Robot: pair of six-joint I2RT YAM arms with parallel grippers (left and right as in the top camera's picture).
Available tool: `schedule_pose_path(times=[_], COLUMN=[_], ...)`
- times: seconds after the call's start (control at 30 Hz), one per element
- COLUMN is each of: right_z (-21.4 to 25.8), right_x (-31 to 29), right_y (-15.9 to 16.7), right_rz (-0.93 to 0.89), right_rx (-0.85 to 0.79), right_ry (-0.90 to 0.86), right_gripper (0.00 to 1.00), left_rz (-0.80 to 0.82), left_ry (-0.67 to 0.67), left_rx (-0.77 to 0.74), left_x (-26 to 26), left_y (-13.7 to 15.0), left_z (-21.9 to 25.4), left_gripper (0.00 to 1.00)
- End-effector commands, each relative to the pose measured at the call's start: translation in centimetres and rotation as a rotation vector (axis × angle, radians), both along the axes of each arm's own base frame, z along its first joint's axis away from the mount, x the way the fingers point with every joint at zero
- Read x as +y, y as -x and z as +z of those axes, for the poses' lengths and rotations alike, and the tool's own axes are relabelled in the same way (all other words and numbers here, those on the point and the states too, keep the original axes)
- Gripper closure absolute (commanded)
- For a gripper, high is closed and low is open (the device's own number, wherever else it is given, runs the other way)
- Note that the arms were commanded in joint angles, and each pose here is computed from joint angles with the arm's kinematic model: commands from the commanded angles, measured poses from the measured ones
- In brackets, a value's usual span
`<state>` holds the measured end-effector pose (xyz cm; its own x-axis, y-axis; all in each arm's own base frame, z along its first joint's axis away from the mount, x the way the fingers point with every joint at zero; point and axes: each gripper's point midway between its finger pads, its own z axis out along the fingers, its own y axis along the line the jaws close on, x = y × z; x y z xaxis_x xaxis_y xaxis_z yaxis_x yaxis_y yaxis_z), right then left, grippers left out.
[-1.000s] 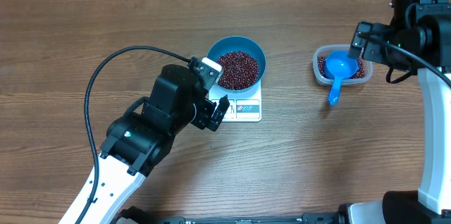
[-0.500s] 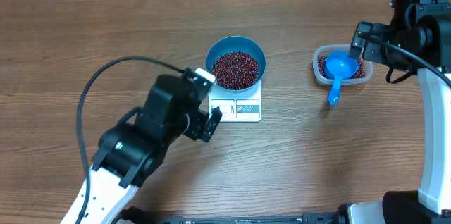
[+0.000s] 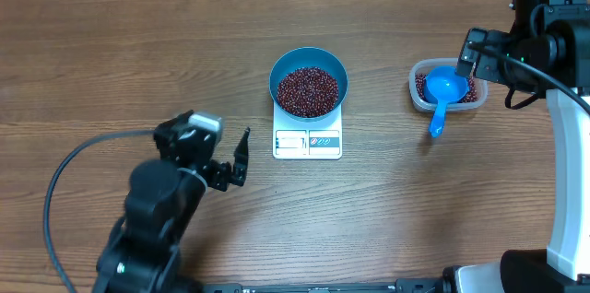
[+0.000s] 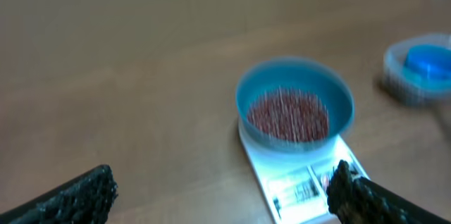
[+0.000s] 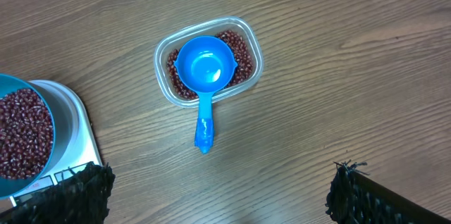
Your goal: Scoop item into bowl and weigh 150g on scale
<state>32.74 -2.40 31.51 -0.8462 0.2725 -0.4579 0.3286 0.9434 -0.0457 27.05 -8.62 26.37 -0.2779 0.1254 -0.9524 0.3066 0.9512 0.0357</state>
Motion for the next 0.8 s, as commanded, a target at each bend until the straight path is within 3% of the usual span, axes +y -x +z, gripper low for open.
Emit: schedule_pose_path(times=[0.0,0.27,0.4,0.63,0.77], right_z=[0.9,0.9,0.9,0.9,0.9], right_x=[-0.2,-0.2,-0.2,-0.2,-0.2], right_y=[0.1,0.1,0.1,0.1,0.1], right_rz=[0.003,0.003,0.003,0.003,0.003], right_rx=[-0.03,-0.03,-0.03,-0.03,-0.03], right_ry=[0.008,0.008,0.008,0.008,0.008], right_gripper=[0.0,0.0,0.0,0.0,0.0], left_rz=[0.006,0.045,0.077,0.133,0.172], left_ry=[0.043,0.14,0.152,0.141,0.115], left_rx=[-0.115,-0.518,-0.642,-0.69,-0.612], left_x=[0.5,2.8,4.0,5.4,6.3], left_y=[0.6,2.3,3.7,4.4,3.7], left_z=[0.8,3.5,3.1,0.7,-1.3], left_gripper=[0.01,0.0,0.0,0.01,0.0])
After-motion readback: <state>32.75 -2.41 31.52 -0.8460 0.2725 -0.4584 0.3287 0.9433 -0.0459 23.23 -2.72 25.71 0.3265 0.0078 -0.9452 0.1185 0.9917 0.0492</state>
